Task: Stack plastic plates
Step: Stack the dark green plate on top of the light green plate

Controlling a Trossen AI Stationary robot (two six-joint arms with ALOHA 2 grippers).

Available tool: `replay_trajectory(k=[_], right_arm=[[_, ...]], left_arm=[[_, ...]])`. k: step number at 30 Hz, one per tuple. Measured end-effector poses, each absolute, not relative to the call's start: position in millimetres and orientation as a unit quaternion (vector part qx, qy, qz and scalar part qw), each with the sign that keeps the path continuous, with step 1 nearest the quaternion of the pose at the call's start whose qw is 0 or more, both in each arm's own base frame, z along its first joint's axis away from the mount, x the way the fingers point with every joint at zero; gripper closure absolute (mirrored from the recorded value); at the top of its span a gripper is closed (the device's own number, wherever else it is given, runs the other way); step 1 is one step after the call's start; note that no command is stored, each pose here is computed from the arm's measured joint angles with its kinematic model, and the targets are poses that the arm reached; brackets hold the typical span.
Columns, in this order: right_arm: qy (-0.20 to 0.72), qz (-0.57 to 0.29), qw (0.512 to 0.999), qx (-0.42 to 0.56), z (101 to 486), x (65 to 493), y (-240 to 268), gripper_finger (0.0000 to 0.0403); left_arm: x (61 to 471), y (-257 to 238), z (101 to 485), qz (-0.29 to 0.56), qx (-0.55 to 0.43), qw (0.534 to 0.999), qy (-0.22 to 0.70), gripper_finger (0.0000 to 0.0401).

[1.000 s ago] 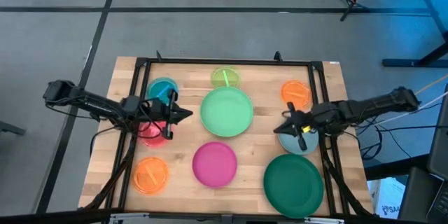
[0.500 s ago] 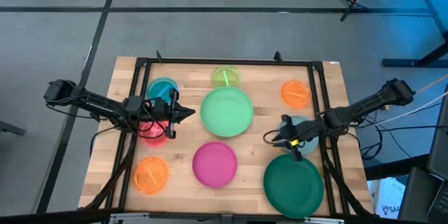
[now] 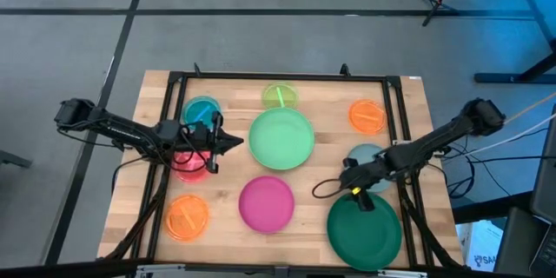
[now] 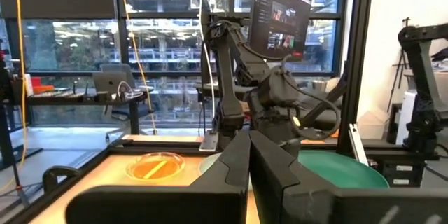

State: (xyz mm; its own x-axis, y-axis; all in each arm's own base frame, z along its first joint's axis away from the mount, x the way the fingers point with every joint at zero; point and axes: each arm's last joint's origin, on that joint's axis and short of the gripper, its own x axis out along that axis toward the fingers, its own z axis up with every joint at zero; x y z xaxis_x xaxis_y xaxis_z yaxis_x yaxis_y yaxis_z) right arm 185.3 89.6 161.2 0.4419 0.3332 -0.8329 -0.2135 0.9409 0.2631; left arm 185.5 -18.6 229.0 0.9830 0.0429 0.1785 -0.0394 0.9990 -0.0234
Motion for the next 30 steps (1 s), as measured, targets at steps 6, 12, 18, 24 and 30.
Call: replay_trajectory(k=[6,12,18,24,30], right_arm=[[0.53,0.167,0.83,0.056,150,188,92,0.0194],[0.533,0.167,0.828,0.056,148,189,92,0.0215],[0.533,0.164,0.828,0.055,148,189,92,0.0282],[0.533,0.163,0.829,0.055,148,189,91,0.034],[0.531,0.148,0.832,0.06,148,189,91,0.0389]], left_arm=[[189,-19,223,0.024,-0.006,0.997,-0.073,0.0397],[191,-18,220,0.047,-0.006,0.997,-0.064,0.0397],[191,-18,221,0.049,-0.006,0.997,-0.065,0.0397],[191,-18,221,0.049,-0.006,0.997,-0.065,0.0397],[191,-18,221,0.049,-0.006,0.997,-0.065,0.0397]])
